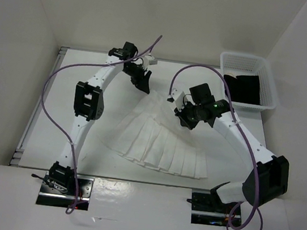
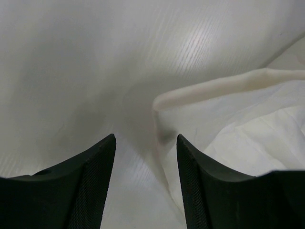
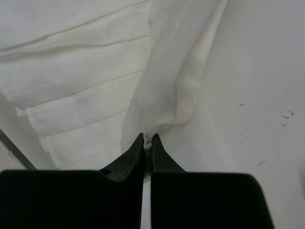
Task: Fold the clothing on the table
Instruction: Fold the skirt
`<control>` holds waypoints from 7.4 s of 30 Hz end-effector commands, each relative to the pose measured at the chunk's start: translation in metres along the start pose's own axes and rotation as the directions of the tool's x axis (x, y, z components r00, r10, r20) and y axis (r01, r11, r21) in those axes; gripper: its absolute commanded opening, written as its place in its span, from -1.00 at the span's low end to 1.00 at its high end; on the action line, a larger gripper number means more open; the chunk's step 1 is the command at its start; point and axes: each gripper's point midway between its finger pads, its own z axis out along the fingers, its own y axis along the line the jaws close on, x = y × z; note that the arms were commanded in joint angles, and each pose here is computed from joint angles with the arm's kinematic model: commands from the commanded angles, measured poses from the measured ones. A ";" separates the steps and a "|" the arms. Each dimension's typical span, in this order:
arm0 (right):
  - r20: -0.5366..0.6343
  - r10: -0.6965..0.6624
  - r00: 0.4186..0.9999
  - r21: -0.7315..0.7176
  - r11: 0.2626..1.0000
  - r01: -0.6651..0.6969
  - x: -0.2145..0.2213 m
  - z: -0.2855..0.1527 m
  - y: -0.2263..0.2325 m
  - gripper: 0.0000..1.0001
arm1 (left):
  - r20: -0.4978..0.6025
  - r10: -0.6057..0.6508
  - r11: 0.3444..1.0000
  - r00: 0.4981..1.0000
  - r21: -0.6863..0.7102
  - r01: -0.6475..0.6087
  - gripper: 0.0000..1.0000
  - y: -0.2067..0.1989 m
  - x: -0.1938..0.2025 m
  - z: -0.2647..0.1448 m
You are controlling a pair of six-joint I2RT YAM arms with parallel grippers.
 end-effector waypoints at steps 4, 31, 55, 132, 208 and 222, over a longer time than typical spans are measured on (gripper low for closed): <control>0.038 0.012 0.999 0.004 1.000 -0.012 -0.011 -0.015 -0.003 -1.00 | -0.039 0.005 0.981 0.999 0.194 0.002 0.19 -0.043 0.005 0.026; 0.076 0.023 0.997 0.275 0.960 -0.043 -0.017 -0.030 -0.051 -1.00 | 0.075 0.116 0.991 0.990 -0.078 -0.110 -1.00 -0.103 -0.068 -0.132; 0.090 -0.030 0.995 0.262 0.965 0.006 -0.052 -0.028 -0.056 -1.00 | -0.026 -0.003 0.914 1.000 -0.407 -0.008 -1.00 -0.086 0.066 -0.159; 0.071 -0.244 0.967 -0.356 0.900 0.253 -0.067 0.011 0.109 -1.00 | 0.197 -0.074 0.846 0.978 -0.507 0.166 -0.77 -0.040 0.042 -0.170; -0.014 -0.226 0.974 -0.224 0.950 0.217 -0.111 0.124 0.220 0.87 | 0.536 -0.230 0.192 0.813 -0.794 0.577 0.99 -0.125 0.189 -0.360; -0.142 -0.131 0.981 -0.248 0.964 0.093 -0.085 0.170 0.234 0.92 | 0.565 -0.247 0.152 0.787 -0.780 0.607 0.99 -0.121 0.202 -0.367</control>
